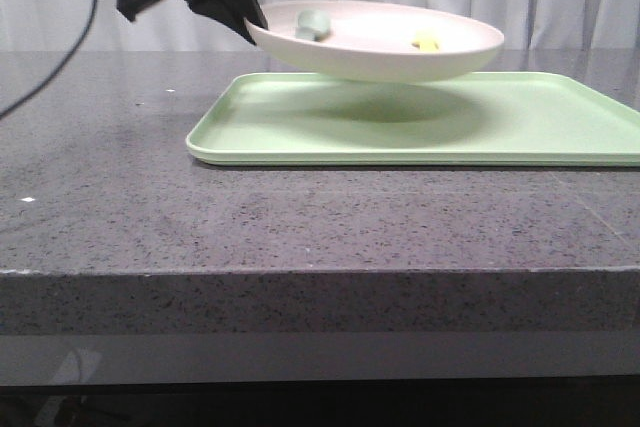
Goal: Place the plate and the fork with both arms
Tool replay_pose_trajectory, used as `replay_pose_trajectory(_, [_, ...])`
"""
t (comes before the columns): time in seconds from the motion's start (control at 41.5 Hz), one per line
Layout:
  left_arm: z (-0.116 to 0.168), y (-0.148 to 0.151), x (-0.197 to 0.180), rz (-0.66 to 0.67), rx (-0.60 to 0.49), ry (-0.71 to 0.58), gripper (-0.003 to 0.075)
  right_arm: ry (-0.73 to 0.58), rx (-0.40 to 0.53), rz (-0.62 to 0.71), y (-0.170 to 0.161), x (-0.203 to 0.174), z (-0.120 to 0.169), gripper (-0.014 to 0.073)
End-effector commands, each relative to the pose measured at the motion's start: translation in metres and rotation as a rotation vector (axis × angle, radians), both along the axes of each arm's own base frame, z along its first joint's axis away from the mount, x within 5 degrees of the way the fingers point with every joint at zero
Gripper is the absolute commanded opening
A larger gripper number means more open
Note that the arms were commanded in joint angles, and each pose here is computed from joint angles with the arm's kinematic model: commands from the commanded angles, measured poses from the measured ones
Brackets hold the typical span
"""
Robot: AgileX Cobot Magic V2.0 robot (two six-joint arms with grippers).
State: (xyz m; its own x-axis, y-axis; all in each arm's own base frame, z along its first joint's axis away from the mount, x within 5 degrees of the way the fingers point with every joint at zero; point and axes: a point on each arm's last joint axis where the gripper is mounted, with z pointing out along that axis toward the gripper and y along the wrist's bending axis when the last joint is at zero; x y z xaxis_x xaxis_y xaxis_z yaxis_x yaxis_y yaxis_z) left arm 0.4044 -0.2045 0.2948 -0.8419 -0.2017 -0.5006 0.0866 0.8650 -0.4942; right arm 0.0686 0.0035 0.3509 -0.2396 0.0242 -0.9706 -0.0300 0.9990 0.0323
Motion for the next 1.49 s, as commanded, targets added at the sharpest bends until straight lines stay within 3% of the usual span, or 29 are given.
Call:
replay_pose_trajectory(0.0, [0.035,-0.009,-0.003,0.03,-0.103,-0.132,-0.002,-0.088,-0.013,-0.004,-0.001,0.003,0.015,0.0509])
replay_pose_trajectory(0.385, [0.008,-0.023,0.002,0.024,-0.092,-0.063,-0.0013,-0.088,-0.013,-0.004,-0.001,0.003,0.015,0.0509])
replay_pose_trajectory(0.506, [0.007,-0.023,0.002,0.021,-0.085,-0.062,0.0094,-0.088,-0.013,-0.004,-0.001,0.003,0.015,0.0509])
replay_pose_trajectory(0.602, [0.007,-0.023,0.002,0.019,-0.081,-0.061,0.0244,-0.088,-0.013,-0.004,-0.001,0.003,0.015,0.0509])
replay_pose_trajectory(0.698, [0.01,-0.021,0.0,0.005,-0.058,-0.067,0.0308,-0.088,-0.013,-0.004,-0.001,0.003,0.015,0.0509])
replay_pose_trajectory(0.867, [0.031,-0.009,-0.011,-0.086,0.1,-0.164,0.03,-0.088,-0.013,-0.004,-0.001,0.003,0.015,0.0509])
replay_pose_trajectory(1.012, [0.066,0.012,-0.031,-0.141,0.256,-0.246,0.03,-0.088,-0.013,-0.004,-0.001,0.003,0.015,0.0509])
replay_pose_trajectory(1.156, [0.102,0.031,-0.062,-0.281,0.42,-0.317,0.03,-0.088,-0.013,-0.004,-0.001,0.003,0.015,0.0509])
replay_pose_trajectory(1.325, [0.135,0.049,-0.101,-0.304,0.417,-0.377,0.03,-0.088,-0.013,-0.004,-0.001,0.003,0.015,0.0509])
replay_pose_trajectory(1.469, [0.144,0.067,-0.136,-0.281,0.387,-0.457,0.03,-0.088,-0.013,-0.004,-0.001,0.003,0.015,0.0509])
